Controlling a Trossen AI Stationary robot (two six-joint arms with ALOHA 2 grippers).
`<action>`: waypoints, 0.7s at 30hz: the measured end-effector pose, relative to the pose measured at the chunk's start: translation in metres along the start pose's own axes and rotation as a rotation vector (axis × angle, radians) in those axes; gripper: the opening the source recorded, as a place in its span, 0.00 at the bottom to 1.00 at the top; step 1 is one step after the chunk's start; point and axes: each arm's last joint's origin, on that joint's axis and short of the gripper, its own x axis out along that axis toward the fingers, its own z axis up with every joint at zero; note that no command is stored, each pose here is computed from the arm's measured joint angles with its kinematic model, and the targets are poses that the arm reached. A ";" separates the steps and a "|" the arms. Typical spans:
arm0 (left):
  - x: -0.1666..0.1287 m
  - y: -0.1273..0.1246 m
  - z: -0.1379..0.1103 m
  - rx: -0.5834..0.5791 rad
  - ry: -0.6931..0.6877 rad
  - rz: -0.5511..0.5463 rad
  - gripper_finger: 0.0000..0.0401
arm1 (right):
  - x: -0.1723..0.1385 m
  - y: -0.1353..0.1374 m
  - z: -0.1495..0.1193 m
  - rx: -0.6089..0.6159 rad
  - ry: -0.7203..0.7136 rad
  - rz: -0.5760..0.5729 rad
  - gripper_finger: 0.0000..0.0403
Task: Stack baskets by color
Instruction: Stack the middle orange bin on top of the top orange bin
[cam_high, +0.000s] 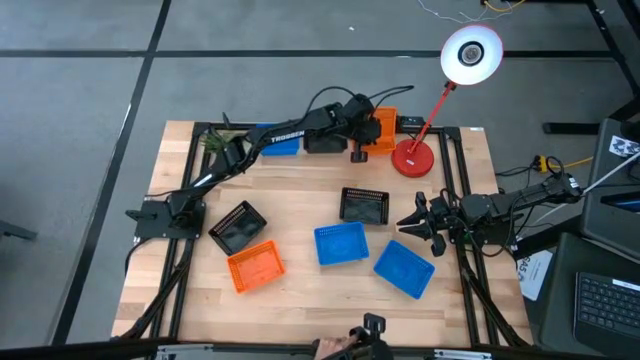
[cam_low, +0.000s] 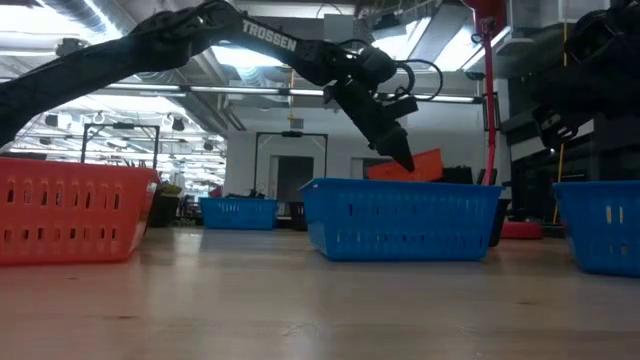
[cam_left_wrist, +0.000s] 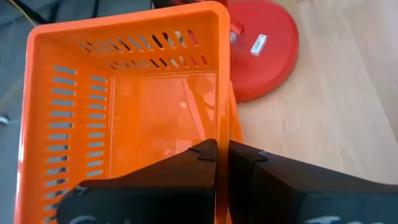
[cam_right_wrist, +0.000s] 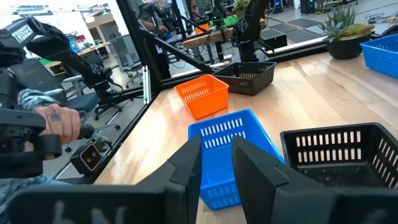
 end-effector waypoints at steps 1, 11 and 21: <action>0.000 -0.001 0.000 -0.007 0.000 -0.002 0.00 | 0.000 0.000 0.000 0.011 0.000 0.000 0.22; 0.000 -0.001 0.001 -0.107 -0.007 -0.003 0.04 | 0.000 0.000 0.000 0.016 0.003 -0.001 0.22; 0.000 0.001 0.000 -0.102 -0.006 0.001 0.13 | 0.000 0.000 0.000 0.016 0.003 0.000 0.22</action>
